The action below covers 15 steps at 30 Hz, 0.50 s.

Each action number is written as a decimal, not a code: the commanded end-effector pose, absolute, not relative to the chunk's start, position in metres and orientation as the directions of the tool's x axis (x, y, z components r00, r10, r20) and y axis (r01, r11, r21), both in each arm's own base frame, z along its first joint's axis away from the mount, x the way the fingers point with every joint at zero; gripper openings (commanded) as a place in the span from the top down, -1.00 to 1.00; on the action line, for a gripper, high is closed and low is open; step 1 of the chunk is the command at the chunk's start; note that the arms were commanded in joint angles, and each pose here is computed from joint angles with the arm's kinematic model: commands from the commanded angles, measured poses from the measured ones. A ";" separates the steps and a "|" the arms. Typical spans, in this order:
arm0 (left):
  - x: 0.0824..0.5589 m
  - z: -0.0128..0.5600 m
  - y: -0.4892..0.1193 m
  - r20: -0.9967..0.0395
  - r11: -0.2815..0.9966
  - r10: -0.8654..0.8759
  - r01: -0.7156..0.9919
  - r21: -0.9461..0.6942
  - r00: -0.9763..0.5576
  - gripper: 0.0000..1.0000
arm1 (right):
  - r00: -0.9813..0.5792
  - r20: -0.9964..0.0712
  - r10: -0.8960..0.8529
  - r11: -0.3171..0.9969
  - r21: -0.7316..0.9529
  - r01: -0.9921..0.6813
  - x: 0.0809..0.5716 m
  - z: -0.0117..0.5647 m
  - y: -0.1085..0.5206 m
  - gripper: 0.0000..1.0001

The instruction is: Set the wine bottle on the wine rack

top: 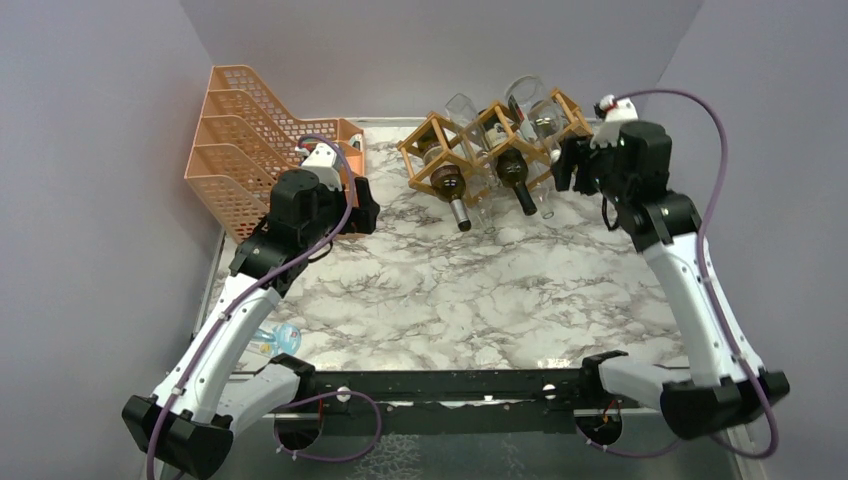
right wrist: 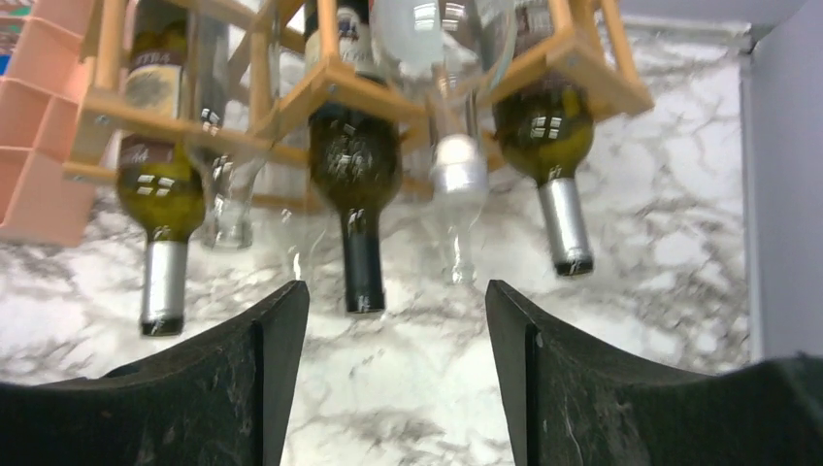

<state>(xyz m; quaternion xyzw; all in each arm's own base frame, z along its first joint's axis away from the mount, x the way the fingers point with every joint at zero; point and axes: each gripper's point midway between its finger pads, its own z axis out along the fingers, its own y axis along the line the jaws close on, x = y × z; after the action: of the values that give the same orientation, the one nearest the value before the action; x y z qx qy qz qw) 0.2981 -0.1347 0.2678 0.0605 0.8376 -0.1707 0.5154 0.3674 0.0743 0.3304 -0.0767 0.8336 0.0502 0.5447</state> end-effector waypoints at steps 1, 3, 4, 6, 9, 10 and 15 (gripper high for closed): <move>0.299 0.311 -0.129 -0.940 0.935 -0.074 0.305 -0.181 -0.332 -0.98 | -0.370 -0.927 0.064 0.977 0.135 -0.168 0.324 0.320 0.076 -0.42; 0.297 0.322 -0.126 -0.951 0.936 -0.071 0.311 -0.168 -0.301 -0.98 | -0.361 -0.930 0.073 0.976 0.140 -0.165 0.303 0.307 0.072 -0.52; 0.296 0.328 -0.125 -0.956 0.937 -0.071 0.310 -0.163 -0.286 -0.98 | -0.350 -0.932 0.093 0.979 0.149 -0.137 0.293 0.304 0.066 -0.54; 0.293 0.342 -0.122 -0.965 0.938 -0.075 0.311 -0.154 -0.249 -0.98 | -0.317 -0.940 0.126 0.984 0.159 -0.080 0.277 0.304 0.054 -0.56; 0.288 0.366 -0.117 -0.978 0.939 -0.087 0.313 -0.145 -0.190 -0.98 | -0.257 -0.952 0.168 0.981 0.187 -0.052 0.256 0.318 0.045 -0.57; 0.286 0.375 -0.116 -0.981 0.939 -0.092 0.314 -0.142 -0.168 -0.98 | -0.234 -0.955 0.180 0.980 0.196 -0.044 0.251 0.325 0.042 -0.57; 0.272 0.417 -0.105 -0.993 0.943 -0.101 0.314 -0.115 -0.059 -0.98 | -0.127 -0.972 0.197 0.978 0.204 -0.049 0.228 0.364 0.034 -0.57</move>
<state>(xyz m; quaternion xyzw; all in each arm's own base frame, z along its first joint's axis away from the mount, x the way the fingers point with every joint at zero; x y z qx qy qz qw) 0.2834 -0.1188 0.3668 0.0778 0.7582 -0.1655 0.6258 0.2418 0.0440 0.3308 0.0248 0.7739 0.0953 0.6256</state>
